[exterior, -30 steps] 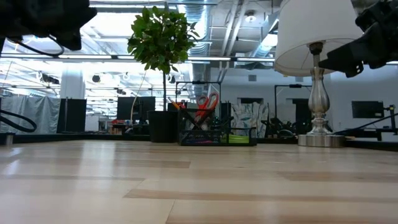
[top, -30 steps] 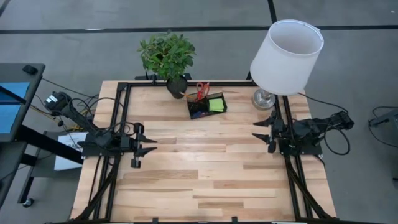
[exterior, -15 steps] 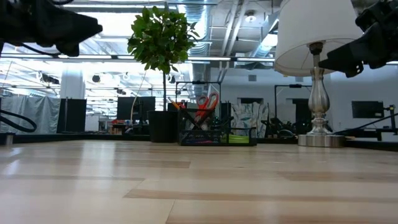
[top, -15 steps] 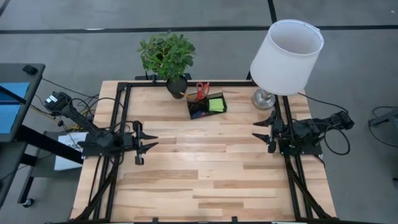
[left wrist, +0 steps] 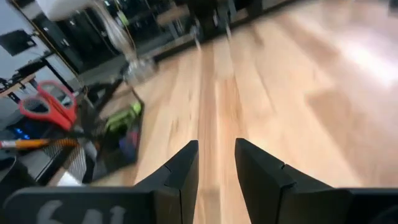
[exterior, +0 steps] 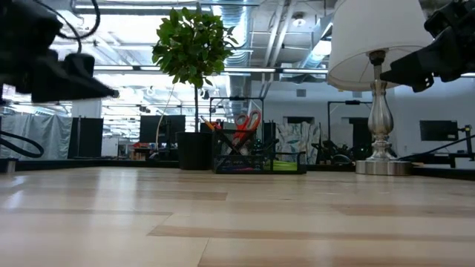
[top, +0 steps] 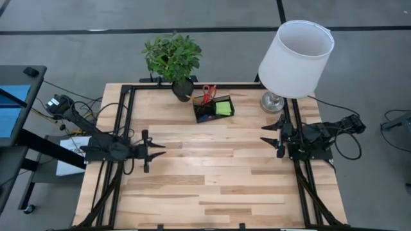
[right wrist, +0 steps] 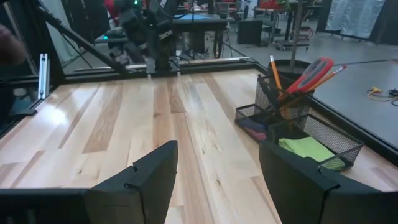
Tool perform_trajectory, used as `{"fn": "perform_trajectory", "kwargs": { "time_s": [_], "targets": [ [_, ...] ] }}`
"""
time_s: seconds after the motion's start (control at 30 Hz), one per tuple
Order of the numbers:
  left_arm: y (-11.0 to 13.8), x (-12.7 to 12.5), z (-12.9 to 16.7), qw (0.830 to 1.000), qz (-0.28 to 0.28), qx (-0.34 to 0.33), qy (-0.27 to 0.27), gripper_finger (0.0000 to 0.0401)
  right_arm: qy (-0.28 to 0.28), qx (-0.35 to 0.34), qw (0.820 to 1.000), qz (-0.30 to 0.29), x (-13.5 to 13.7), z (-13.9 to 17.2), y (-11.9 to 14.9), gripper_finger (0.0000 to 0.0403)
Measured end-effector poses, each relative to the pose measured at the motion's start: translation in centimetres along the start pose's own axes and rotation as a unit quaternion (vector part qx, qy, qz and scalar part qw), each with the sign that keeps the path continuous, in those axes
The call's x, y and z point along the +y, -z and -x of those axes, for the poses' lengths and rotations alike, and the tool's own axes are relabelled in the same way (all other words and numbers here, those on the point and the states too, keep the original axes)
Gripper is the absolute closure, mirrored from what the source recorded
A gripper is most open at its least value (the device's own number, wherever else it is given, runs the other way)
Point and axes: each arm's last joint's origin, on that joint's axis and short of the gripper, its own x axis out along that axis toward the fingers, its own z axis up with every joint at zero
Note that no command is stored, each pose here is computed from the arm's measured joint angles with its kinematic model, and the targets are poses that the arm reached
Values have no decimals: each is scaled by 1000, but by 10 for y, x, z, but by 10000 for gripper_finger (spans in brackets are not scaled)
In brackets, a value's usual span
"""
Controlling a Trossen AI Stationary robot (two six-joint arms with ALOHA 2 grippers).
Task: Pick and place office supplies into organizer
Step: Return to Home Position
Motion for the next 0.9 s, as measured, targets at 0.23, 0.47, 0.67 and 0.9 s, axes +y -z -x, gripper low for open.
{"fn": "perform_trajectory", "kwargs": {
  "time_s": [0.23, 0.47, 0.67, 0.9],
  "targets": [
    [23, -3, 2, 991, -86, 97, 20, 303, 0, 0, 1000, 0, 0, 0, 0, 178],
    [30, -3, 4, 986, -110, 124, 28, 303, 0, 0, 1000, 0, 0, 0, 0, 178],
    [30, -3, 4, 986, -110, 123, 28, 303, 0, 0, 1000, 0, 0, 0, 0, 178],
    [30, -3, 4, 986, -110, 123, 28, 303, 0, 0, 1000, 0, 0, 0, 0, 178]
  ]
}}
